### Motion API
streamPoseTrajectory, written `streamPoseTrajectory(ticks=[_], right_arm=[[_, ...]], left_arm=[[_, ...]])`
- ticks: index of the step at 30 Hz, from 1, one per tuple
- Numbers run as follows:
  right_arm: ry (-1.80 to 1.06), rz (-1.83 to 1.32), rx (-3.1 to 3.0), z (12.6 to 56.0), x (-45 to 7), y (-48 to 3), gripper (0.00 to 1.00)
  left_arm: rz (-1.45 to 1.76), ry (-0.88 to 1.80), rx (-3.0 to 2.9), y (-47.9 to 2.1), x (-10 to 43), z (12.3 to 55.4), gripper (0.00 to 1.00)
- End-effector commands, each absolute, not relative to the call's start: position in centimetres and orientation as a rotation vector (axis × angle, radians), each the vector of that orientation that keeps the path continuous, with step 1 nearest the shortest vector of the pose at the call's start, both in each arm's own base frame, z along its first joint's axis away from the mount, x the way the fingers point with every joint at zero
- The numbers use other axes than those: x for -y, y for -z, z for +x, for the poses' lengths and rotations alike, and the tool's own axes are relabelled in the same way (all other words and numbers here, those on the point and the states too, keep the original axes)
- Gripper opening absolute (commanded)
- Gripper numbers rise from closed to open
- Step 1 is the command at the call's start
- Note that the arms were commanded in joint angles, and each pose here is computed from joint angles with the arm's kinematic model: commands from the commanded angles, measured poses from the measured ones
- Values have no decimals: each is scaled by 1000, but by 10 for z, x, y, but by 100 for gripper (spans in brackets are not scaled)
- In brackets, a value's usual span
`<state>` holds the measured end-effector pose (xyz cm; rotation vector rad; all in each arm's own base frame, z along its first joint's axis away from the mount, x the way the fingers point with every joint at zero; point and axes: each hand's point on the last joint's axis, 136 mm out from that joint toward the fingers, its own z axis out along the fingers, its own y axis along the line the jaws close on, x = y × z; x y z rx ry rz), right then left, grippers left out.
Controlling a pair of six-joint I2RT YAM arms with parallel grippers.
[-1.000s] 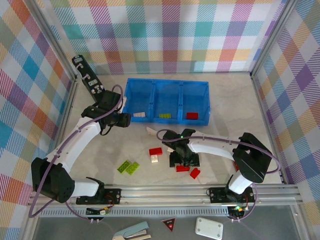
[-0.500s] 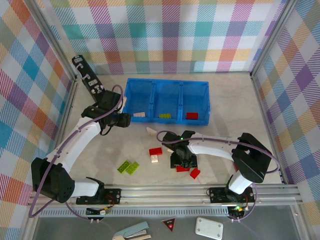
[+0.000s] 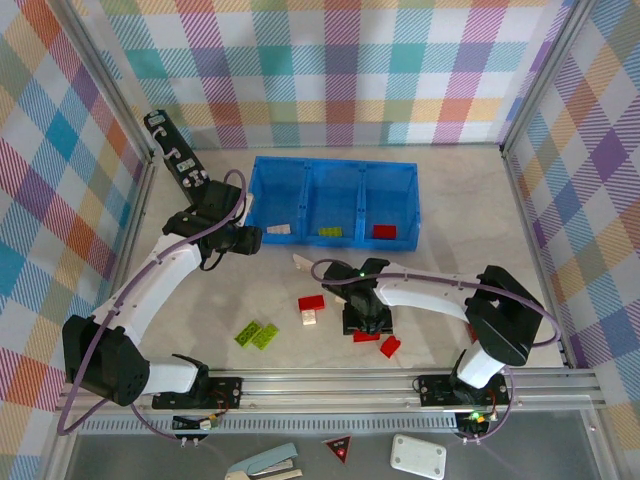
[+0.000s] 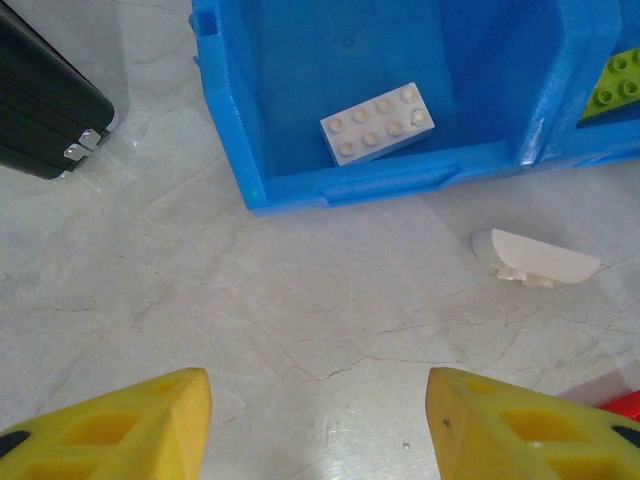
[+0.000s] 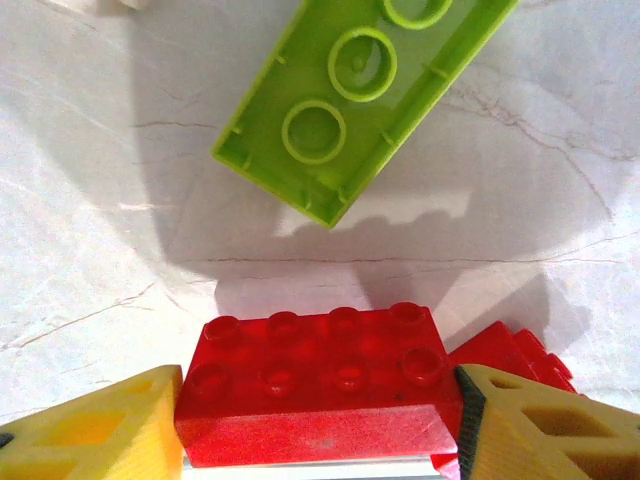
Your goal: Sort the legos into containers by color
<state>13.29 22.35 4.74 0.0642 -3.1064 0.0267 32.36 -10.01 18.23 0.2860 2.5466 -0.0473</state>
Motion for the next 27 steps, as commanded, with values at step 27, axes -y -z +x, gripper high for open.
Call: streamPoseTrajectory(ticks=[27], right_arm=[[121,98,3375,295,-194,-173,63]], left_arm=[[288,39,-2529,-187,96,325,59]])
